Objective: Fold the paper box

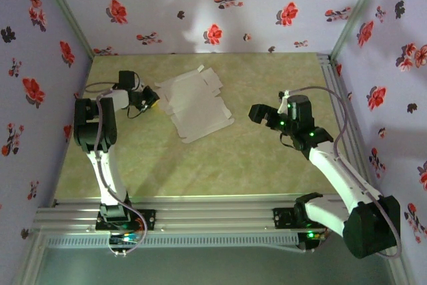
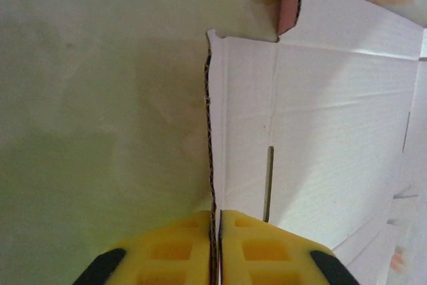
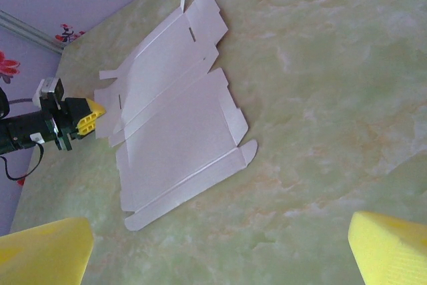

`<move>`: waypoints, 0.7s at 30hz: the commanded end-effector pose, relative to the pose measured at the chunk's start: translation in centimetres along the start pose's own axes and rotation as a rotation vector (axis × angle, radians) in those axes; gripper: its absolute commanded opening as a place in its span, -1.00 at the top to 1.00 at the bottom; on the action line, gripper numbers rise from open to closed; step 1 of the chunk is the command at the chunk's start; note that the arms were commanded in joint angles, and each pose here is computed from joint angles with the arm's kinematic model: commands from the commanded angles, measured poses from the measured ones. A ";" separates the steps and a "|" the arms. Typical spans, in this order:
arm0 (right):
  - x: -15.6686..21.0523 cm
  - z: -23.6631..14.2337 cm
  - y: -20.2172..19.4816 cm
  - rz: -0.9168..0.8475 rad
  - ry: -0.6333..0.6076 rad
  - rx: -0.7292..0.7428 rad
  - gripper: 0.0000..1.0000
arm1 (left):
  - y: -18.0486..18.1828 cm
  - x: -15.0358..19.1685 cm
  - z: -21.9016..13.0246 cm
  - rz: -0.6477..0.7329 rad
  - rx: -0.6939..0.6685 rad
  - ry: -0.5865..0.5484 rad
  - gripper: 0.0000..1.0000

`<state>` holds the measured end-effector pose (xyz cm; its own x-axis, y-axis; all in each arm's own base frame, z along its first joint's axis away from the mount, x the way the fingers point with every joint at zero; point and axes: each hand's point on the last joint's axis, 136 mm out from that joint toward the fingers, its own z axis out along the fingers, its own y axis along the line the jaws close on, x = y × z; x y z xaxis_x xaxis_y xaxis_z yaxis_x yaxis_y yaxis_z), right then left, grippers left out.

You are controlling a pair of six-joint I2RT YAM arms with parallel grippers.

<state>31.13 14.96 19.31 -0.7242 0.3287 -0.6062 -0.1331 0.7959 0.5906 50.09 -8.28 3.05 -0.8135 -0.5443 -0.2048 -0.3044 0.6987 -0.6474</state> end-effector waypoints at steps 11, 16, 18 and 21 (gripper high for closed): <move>-2.3 -3.2 3.9 -0.289 0.069 -0.026 -0.99 | -12.0 3.4 -3.8 0.457 0.393 0.067 0.86; -4.2 -3.8 7.1 -0.396 0.131 -0.097 -0.99 | -17.1 6.3 -6.4 0.664 0.545 0.118 0.85; -4.8 -3.8 8.1 -0.435 0.176 -0.115 -0.98 | -18.5 8.0 -7.4 0.761 0.580 0.137 0.85; -5.3 -3.6 9.0 -0.494 0.266 -0.127 -0.98 | -20.4 10.9 -8.8 0.879 0.664 0.201 0.86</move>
<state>33.08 17.76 30.52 -0.6684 -0.0702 -0.7405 -0.4838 0.7972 0.3611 46.24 -22.15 16.84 -0.7970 0.0166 -0.6038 0.5202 0.5270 -0.6721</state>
